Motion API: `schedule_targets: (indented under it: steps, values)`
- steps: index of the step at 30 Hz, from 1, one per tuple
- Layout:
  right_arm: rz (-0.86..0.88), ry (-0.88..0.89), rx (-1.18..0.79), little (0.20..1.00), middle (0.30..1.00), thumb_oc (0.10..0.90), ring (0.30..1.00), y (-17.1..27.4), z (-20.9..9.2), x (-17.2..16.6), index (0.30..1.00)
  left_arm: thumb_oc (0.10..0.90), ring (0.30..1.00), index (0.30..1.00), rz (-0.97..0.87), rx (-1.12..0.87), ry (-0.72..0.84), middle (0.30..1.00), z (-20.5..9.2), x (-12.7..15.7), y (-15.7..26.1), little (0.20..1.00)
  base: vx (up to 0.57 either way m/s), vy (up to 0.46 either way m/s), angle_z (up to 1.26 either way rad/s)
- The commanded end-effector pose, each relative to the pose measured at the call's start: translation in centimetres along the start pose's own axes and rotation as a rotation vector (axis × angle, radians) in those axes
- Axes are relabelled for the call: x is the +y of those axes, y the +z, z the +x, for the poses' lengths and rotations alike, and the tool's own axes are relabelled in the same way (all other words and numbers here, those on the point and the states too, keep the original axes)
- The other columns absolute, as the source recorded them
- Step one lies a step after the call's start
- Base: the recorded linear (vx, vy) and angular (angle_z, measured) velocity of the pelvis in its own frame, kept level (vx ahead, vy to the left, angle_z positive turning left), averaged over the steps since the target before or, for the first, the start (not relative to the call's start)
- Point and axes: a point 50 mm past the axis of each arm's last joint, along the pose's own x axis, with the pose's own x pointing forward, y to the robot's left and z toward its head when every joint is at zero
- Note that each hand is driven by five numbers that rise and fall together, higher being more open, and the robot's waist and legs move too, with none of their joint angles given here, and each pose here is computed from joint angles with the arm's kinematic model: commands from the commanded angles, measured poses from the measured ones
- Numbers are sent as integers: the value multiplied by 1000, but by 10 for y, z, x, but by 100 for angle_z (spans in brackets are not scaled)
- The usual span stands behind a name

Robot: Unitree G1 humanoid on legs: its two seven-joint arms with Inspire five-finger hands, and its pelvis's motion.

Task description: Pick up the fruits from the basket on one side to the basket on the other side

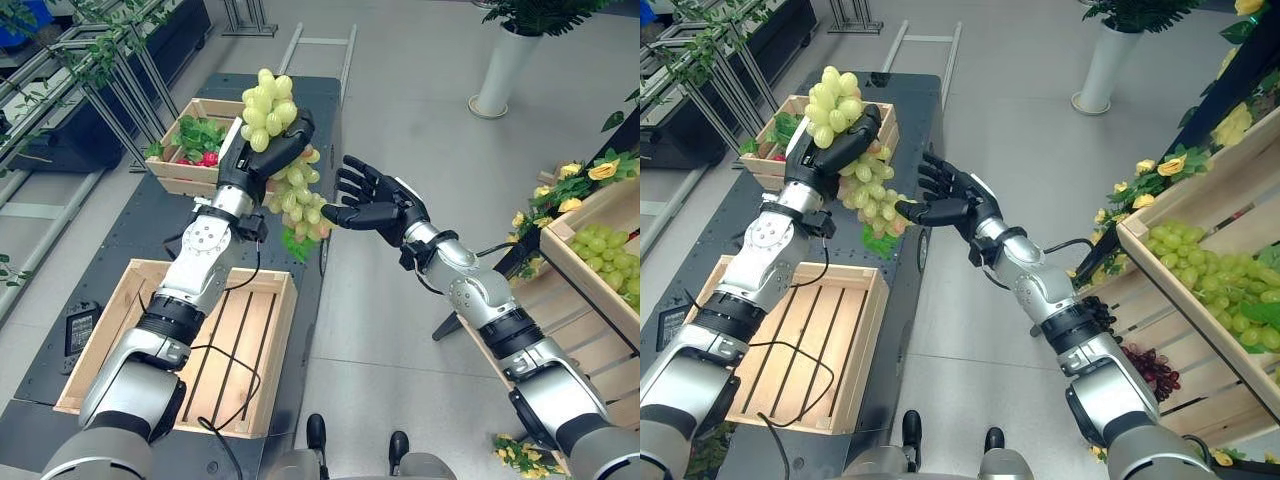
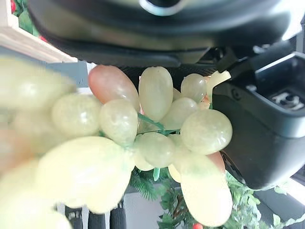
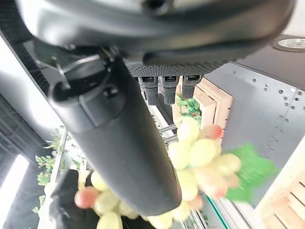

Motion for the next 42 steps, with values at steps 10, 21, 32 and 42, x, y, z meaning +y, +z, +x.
schedule_targets:
  steps: [10,21,32,42]
  values:
    - [29,272,-77,900,900,800,900,34,29,59,900,400,300,300,29,-208,-112,300,42,-27,58,300,0,0,0]
    - [11,320,-68,900,900,800,900,35,33,74,900,400,300,300,25,-196,-234,300,44,-45,60,300,0,0,0]
    - [89,364,-120,300,300,400,300,39,34,84,300,400,300,300,-18,-211,-288,300,43,-54,65,300,0,0,0]
    - [154,340,-155,300,300,400,300,41,36,83,300,400,300,300,-50,-198,-337,300,44,-62,60,300,0,0,0]
